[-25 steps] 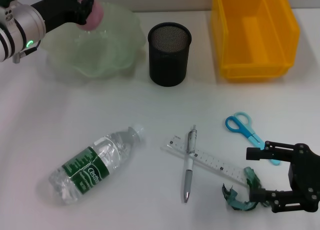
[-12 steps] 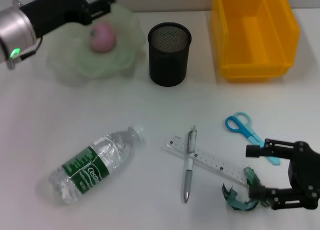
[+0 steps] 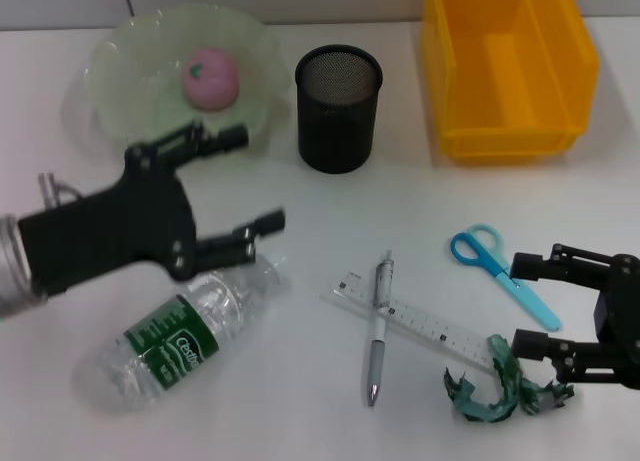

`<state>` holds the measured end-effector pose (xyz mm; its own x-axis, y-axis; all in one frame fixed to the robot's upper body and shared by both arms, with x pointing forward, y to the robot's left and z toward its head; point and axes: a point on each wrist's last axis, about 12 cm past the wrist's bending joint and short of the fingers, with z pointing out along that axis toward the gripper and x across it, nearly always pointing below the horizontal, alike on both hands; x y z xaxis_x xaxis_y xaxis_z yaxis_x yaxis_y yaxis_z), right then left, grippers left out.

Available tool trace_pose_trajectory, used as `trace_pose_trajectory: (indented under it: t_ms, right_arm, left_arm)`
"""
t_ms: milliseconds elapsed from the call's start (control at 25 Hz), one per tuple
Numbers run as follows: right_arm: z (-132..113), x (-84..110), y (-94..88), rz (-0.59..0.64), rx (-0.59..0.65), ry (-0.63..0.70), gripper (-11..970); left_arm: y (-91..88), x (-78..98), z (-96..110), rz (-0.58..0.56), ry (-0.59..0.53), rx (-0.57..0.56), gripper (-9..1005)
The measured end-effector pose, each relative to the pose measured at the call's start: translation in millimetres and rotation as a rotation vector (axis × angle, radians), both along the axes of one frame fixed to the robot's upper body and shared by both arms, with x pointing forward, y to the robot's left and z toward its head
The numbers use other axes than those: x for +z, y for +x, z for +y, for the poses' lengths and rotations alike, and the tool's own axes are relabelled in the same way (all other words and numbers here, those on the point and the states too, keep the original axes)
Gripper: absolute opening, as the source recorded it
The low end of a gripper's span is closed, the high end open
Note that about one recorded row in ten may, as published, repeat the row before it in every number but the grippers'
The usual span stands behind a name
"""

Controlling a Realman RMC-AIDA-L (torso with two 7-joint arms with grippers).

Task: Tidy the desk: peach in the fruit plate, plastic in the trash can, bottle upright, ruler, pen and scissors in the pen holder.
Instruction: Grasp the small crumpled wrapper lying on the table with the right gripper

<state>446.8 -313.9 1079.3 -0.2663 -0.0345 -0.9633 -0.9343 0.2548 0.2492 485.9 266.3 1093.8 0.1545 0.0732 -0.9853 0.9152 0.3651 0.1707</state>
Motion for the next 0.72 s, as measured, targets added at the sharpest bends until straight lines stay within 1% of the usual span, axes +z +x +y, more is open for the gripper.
trace_pose_trajectory:
  t_ms: [40, 120, 400, 520, 600, 640, 680, 720]
  right_arm:
    - [-1.8, 0.2, -0.2, 0.005, -0.016, 0.006, 816]
    - [-2.6, 0.3, -0.1, 0.007, -0.023, 0.007, 816]
    - [-4.6, 0.2, 0.8, 0.034, -0.048, 0.014, 816]
    - [-5.8, 1.5, 1.7, 0.052, -0.053, 0.014, 816]
    - [-10.2, 6.0, 3.9, 0.079, -0.067, 0.0, 816]
    - [-19.2, 15.8, 7.6, 0.131, -0.088, -0.044, 816]
    - [-19.2, 15.8, 7.6, 0.131, -0.088, -0.044, 816]
    - [-23.1, 21.0, 9.0, 0.162, -0.096, -0.072, 816]
  left_arm:
    - [-5.3, -4.7, 3.1, 0.017, 0.021, -0.003, 827]
    - [-8.4, -8.4, 5.5, 0.032, 0.034, 0.001, 826]
    - [-10.1, -14.4, 6.9, 0.055, 0.046, 0.013, 823]
    - [-8.5, -18.1, 7.2, 0.08, 0.079, 0.014, 822]
    - [-7.5, -19.4, 6.6, 0.094, 0.092, 0.011, 821]
    - [-7.4, -20.4, 5.4, 0.104, 0.101, 0.003, 821]
    - [-7.4, -20.4, 5.4, 0.104, 0.101, 0.003, 820]
    - [-7.3, -20.5, 4.9, 0.105, 0.101, 0.001, 820]
